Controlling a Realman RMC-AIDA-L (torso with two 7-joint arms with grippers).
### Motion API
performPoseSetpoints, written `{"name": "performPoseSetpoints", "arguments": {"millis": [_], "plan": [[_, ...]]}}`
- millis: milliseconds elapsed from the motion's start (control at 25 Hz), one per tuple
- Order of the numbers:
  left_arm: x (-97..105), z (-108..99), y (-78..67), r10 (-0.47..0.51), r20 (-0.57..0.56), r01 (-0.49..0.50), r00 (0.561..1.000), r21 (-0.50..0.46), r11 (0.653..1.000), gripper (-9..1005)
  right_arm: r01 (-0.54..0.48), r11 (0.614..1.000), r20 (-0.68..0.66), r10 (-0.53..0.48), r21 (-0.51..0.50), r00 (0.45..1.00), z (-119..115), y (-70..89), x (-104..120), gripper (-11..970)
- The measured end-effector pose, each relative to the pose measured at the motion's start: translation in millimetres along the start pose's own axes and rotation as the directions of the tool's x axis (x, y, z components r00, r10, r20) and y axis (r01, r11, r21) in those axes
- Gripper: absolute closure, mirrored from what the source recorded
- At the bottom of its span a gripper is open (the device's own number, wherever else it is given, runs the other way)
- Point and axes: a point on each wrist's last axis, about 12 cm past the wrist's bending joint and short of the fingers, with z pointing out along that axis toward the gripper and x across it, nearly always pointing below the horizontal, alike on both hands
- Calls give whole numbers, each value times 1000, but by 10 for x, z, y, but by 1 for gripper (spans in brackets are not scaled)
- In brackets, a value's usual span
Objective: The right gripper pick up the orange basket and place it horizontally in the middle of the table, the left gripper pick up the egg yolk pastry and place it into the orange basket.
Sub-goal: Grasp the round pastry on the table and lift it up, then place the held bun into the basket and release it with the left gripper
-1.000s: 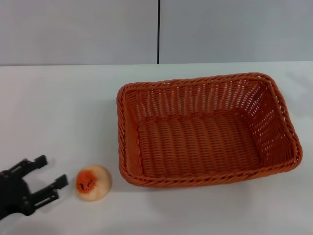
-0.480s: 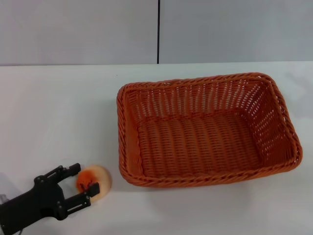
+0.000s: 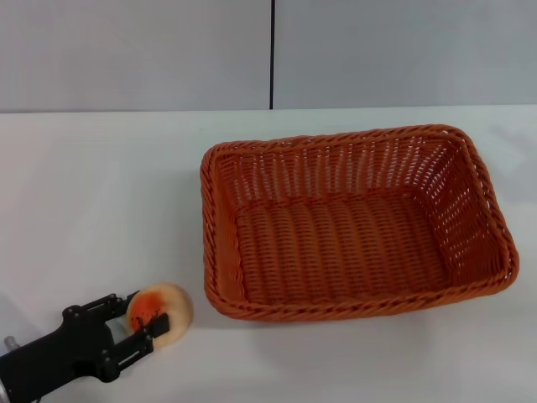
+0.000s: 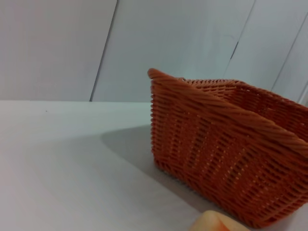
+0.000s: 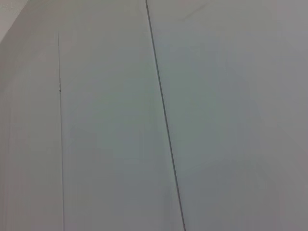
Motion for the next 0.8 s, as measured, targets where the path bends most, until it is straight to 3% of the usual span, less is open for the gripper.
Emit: {"name": "performPoseSetpoints", "arguments": {"millis": [440,520,560,600,680,800], "plan": [[16,-60,-8,-8,25,8,1000,-27,1000,526,39,999,1,-39,-8,999,-77,34,28,321],[-1,-149,9,-24,68,28,997,-63,998,573,48,999,5,-48,-12,999,-87,41,22,321],[-69,-302,34,-21,161,40,987,-114,993,593,49,999,6,-49,-13,999,-89,43,21,321],[-69,-302,34,-21,161,40,987,-114,993,613,49,999,6,-49,-14,999,-91,44,20,321],[-259,-561,36,30,341,22,940,-146,989,649,50,999,7,-50,-15,999,-90,44,18,321],[-441,-585,5,68,445,-33,893,-85,996,695,52,998,10,-51,-19,999,-73,41,15,321]]}}
